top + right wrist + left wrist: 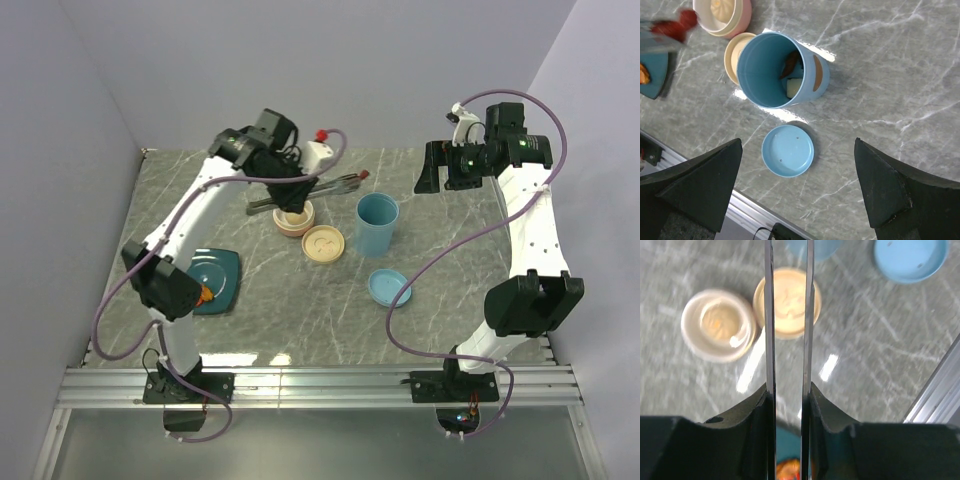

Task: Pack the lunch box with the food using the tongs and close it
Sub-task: Place the food into the lunch box

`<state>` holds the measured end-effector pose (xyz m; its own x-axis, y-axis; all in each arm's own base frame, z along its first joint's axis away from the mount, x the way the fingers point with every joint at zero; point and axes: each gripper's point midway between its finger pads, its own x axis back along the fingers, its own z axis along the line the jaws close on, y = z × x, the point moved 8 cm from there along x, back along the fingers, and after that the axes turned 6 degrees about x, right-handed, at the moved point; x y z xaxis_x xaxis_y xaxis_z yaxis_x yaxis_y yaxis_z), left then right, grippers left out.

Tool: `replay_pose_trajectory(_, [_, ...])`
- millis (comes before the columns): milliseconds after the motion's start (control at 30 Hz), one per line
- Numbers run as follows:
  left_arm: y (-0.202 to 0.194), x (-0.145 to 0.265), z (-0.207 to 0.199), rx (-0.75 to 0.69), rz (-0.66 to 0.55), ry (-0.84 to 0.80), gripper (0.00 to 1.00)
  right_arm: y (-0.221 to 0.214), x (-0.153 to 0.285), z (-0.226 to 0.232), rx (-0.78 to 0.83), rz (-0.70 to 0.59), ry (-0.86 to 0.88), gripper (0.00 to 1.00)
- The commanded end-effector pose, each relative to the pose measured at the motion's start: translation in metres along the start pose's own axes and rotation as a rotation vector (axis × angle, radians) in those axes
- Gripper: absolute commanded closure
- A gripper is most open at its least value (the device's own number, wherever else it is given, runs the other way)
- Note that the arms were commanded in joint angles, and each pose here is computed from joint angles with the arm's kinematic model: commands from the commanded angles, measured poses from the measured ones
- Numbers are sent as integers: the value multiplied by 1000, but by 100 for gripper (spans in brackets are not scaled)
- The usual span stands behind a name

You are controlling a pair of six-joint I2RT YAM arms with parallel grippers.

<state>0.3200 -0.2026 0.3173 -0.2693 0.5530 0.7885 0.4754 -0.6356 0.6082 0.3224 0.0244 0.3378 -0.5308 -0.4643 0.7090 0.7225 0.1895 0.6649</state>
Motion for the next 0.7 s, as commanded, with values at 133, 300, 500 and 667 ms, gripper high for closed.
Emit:
replay_pose_trajectory(133, [28, -31, -27, -50, -27, -86, 78, 15, 7, -3, 24, -53, -49, 0])
replay_pose_trajectory(300, [25, -39, -27, -44, -13, -97, 73, 13, 3, -4, 18, -43, -43, 0])
replay_pose_trajectory(500, [28, -43, -28, -39, -10, -104, 55, 13, 3, -4, 18, -42, -36, 0])
replay_pose_trajectory(667, [32, -44, -32, -38, -15, -123, 50, 12, 4, -3, 19, -40, -36, 0])
